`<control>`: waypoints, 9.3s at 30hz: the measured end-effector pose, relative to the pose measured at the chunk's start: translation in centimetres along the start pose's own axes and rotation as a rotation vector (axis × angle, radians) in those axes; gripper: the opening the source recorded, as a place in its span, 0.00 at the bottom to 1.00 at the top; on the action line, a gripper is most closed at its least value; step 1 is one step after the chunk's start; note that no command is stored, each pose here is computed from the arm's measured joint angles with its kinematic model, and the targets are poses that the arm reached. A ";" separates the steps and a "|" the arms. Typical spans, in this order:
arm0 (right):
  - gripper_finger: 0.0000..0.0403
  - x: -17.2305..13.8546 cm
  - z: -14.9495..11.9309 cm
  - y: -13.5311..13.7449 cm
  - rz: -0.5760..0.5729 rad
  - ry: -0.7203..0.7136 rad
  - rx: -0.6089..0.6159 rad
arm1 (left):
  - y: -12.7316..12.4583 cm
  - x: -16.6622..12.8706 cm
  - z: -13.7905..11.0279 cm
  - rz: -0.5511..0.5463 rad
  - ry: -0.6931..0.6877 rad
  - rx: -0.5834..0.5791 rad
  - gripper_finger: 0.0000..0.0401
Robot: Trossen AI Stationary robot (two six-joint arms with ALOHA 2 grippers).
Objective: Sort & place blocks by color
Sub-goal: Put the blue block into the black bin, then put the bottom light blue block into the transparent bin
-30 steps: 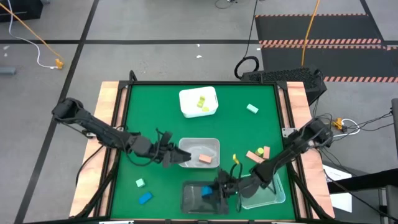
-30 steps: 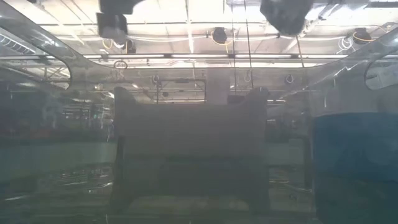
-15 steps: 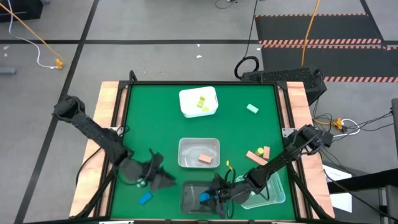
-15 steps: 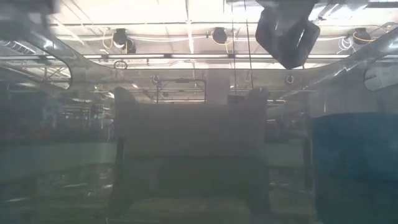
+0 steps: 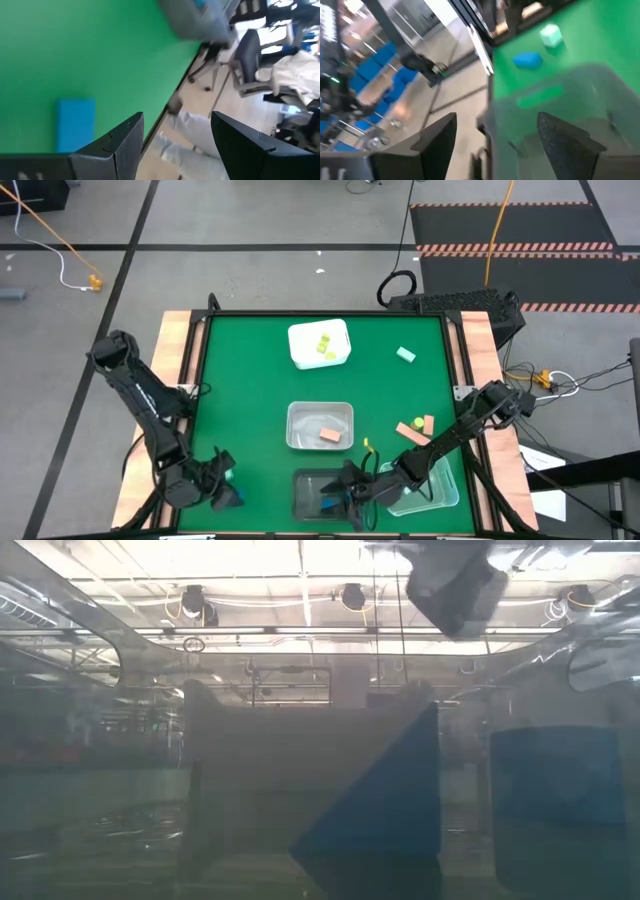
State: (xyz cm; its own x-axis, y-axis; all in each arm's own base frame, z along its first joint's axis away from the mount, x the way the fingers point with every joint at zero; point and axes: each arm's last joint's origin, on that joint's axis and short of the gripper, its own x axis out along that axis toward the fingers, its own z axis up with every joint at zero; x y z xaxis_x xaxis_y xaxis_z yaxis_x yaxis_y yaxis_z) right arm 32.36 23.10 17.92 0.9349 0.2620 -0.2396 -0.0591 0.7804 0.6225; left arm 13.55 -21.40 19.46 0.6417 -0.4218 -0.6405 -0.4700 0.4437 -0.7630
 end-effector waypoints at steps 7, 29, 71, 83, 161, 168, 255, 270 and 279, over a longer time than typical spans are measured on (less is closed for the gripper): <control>0.67 -0.3 2.2 1.4 0.141 -0.164 0.023 | -1.4 1.0 -1.3 0.028 0.138 -0.019 0.57; 0.66 -4.9 10.3 2.5 0.075 -0.276 -0.223 | -3.6 8.1 -3.5 0.701 0.064 0.211 0.57; 0.66 -4.6 9.2 1.6 -0.001 -0.159 -0.211 | 0.2 8.0 -1.8 0.811 -0.018 0.127 0.52; 0.66 -4.6 9.3 1.7 0.000 -0.161 -0.209 | -1.6 7.9 -1.8 0.768 0.002 0.149 0.32; 0.37 -5.1 11.7 -0.6 -0.627 -0.510 -0.387 | -14.6 2.7 19.7 0.025 -1.077 0.304 0.32; 0.10 -5.1 11.7 -0.5 -0.607 -0.502 -0.389 | -14.7 2.7 19.6 0.013 -1.065 0.310 0.44; 0.13 -1.8 3.5 1.1 0.036 -0.001 0.111 | -7.8 1.2 9.5 0.567 -0.505 0.350 0.50; 0.16 -1.0 1.0 -0.7 -0.063 0.174 0.230 | -5.8 0.1 5.6 0.715 -0.172 0.364 0.50; 0.39 -0.9 1.3 -0.6 -0.042 0.154 0.211 | -2.9 0.4 2.6 0.781 -0.039 0.160 0.50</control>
State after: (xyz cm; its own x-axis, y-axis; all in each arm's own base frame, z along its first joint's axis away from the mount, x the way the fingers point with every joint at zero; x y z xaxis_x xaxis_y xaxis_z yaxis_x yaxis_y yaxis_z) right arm 32.04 21.64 18.71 0.8696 0.3276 -0.3695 0.0683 0.6613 0.7470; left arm 16.70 -20.80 21.64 0.1850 0.0845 -0.9791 -0.7019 0.7087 -0.0715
